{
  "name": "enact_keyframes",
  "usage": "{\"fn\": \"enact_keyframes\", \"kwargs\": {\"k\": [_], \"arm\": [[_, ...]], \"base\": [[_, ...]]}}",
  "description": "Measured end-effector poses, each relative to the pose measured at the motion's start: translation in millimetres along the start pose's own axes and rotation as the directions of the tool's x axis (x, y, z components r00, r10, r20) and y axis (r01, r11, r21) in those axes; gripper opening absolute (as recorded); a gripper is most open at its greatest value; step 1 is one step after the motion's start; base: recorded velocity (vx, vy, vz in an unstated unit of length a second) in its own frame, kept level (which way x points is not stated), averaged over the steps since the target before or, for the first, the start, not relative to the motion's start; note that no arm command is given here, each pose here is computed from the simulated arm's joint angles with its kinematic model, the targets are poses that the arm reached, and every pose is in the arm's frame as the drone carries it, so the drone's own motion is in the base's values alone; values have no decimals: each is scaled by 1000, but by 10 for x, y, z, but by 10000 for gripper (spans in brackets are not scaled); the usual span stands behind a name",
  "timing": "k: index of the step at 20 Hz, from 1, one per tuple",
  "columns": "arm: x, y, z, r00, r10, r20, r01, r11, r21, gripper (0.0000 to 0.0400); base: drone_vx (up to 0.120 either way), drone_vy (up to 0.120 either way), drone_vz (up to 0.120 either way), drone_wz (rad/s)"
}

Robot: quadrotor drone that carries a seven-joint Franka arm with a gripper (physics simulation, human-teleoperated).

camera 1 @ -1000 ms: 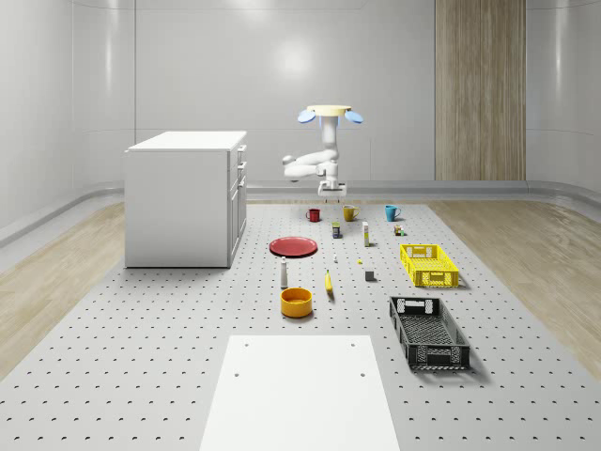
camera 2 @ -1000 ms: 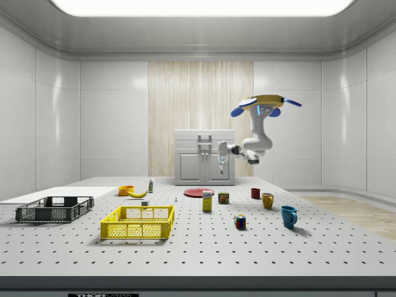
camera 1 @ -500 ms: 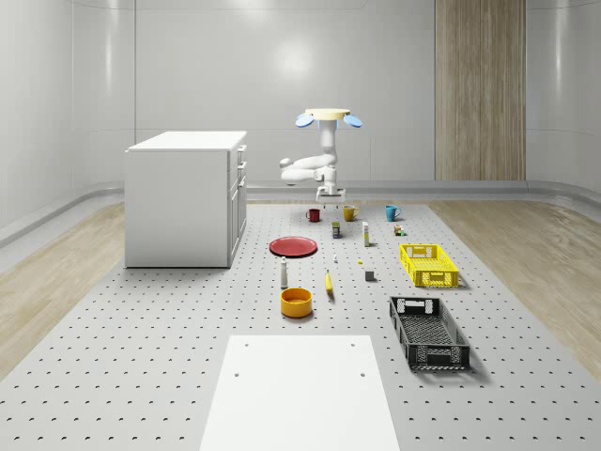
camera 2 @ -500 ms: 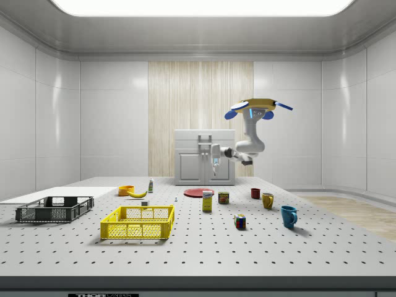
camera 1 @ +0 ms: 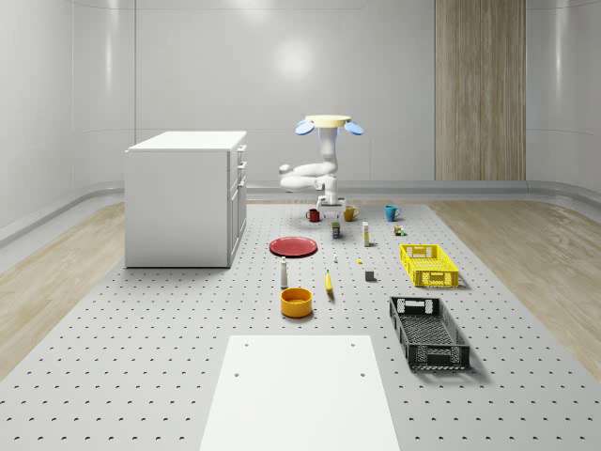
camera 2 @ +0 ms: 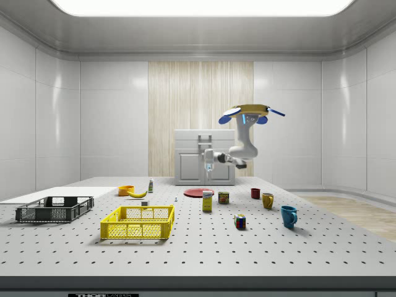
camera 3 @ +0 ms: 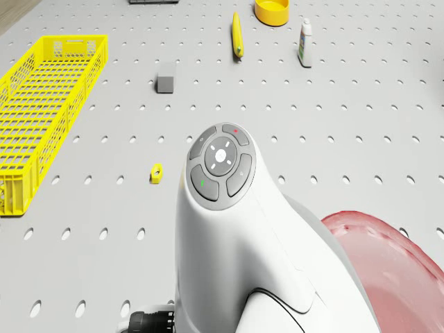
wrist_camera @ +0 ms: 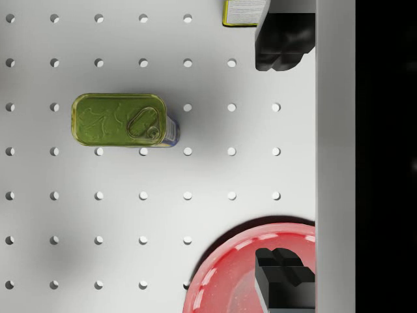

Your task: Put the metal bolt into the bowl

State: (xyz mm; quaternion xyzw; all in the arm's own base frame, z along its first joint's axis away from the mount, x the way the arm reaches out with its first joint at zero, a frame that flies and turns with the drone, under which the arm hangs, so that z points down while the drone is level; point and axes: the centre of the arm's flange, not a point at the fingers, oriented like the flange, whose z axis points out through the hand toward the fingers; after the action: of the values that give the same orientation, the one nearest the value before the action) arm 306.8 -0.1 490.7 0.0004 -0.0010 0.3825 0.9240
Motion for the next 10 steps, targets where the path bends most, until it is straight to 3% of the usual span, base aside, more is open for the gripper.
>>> {"fn": "enact_keyframes", "kwargs": {"k": [5,10], "arm": [[0,0,0,1000,0,0,0,1000,0,400],[0,0,0,1000,0,0,0,1000,0,400]], "base": [[120,0,-120,0],[120,0,-8,0]]}}
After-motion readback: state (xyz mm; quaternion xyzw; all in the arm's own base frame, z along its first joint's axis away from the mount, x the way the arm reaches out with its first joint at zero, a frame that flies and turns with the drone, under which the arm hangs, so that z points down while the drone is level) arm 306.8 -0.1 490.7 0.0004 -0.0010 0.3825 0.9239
